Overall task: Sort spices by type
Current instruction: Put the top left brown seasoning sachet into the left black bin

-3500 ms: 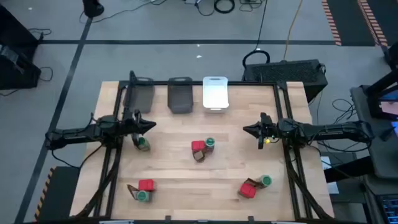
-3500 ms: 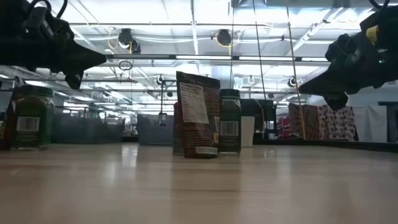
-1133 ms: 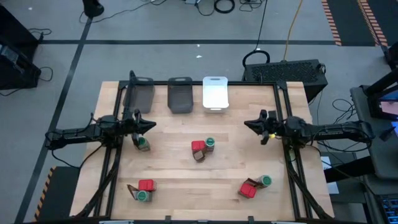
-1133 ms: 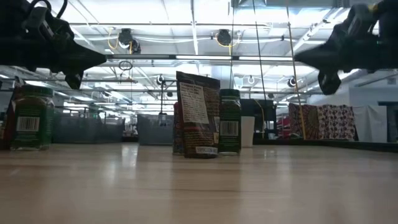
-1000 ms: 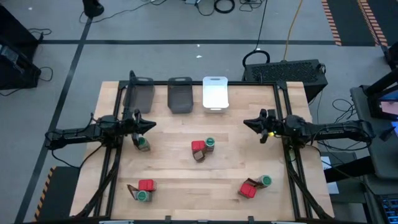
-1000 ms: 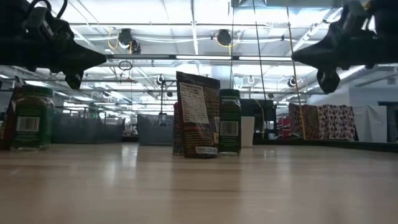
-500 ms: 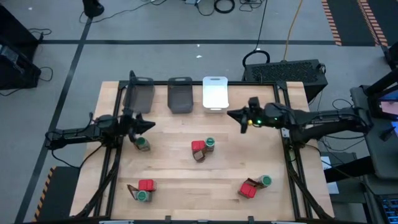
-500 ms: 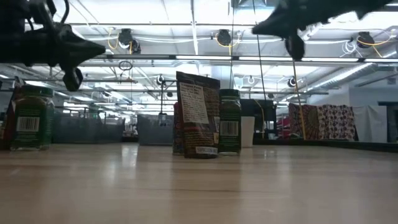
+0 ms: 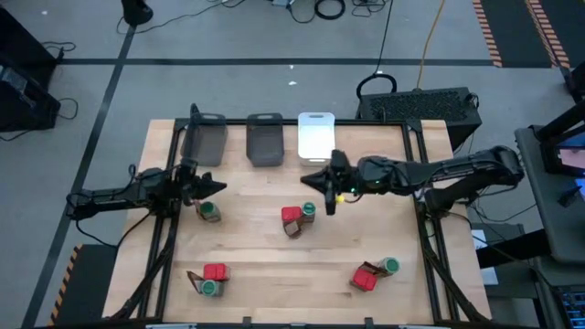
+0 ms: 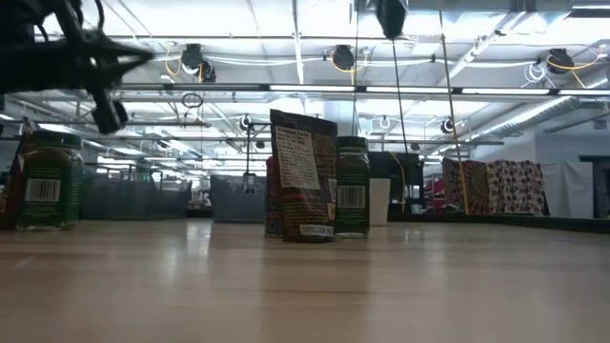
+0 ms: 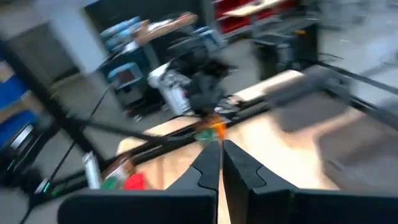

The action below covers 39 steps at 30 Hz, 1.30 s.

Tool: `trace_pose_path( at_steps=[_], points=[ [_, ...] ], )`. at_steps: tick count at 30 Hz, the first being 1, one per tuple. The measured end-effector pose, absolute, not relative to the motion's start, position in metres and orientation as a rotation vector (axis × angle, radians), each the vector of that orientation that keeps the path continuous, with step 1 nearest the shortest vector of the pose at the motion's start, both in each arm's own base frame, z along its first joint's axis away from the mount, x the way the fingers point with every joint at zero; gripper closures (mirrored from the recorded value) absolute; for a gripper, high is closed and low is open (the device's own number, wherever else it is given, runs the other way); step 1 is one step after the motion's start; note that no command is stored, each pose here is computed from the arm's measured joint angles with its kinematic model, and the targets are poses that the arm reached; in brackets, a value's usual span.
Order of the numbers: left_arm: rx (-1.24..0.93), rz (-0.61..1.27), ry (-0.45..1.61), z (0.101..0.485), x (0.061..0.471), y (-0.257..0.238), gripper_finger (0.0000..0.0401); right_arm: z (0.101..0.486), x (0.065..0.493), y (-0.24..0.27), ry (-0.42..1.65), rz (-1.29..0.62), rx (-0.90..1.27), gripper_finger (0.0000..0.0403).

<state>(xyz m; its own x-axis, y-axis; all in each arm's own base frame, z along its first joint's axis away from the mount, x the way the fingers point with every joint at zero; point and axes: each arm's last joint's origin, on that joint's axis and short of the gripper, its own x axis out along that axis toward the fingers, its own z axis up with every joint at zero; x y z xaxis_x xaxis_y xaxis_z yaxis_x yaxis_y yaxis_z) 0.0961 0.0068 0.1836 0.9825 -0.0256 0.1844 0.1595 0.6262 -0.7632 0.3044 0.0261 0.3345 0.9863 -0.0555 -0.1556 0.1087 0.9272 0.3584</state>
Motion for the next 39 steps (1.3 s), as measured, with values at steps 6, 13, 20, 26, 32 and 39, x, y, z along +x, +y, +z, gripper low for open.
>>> trace_pose_path(
  at_steps=[6, 13, 20, 26, 32, 39],
  points=[
    [-0.880, -0.194, -0.166, 0.212, 0.090, 0.004, 0.0379, 0.337, 0.325, 0.038, 0.175, 0.053, 0.258, 0.0403],
    [-0.740, -0.103, 0.078, 0.281, 0.073, 0.001, 0.0379, 0.333, 0.334, 0.040, 0.190, 0.080, 0.228, 0.0403],
    [-0.519, -0.013, 0.426, 0.359, 0.067, 0.001, 0.0379, 0.328, 0.334, 0.041, 0.245, 0.126, 0.215, 0.0403],
    [-0.328, -0.010, 0.744, 0.383, 0.083, 0.003, 0.0379, 0.327, 0.334, 0.045, 0.250, 0.140, 0.176, 0.0403],
    [-0.155, -0.080, 1.013, 0.371, 0.092, 0.005, 0.0379, 0.326, 0.333, 0.048, 0.258, 0.142, 0.179, 0.0403],
    [-0.143, -0.054, 1.130, 0.363, 0.104, 0.007, 0.0379, 0.324, 0.331, 0.055, 0.284, 0.162, 0.173, 0.0403]
  ],
)
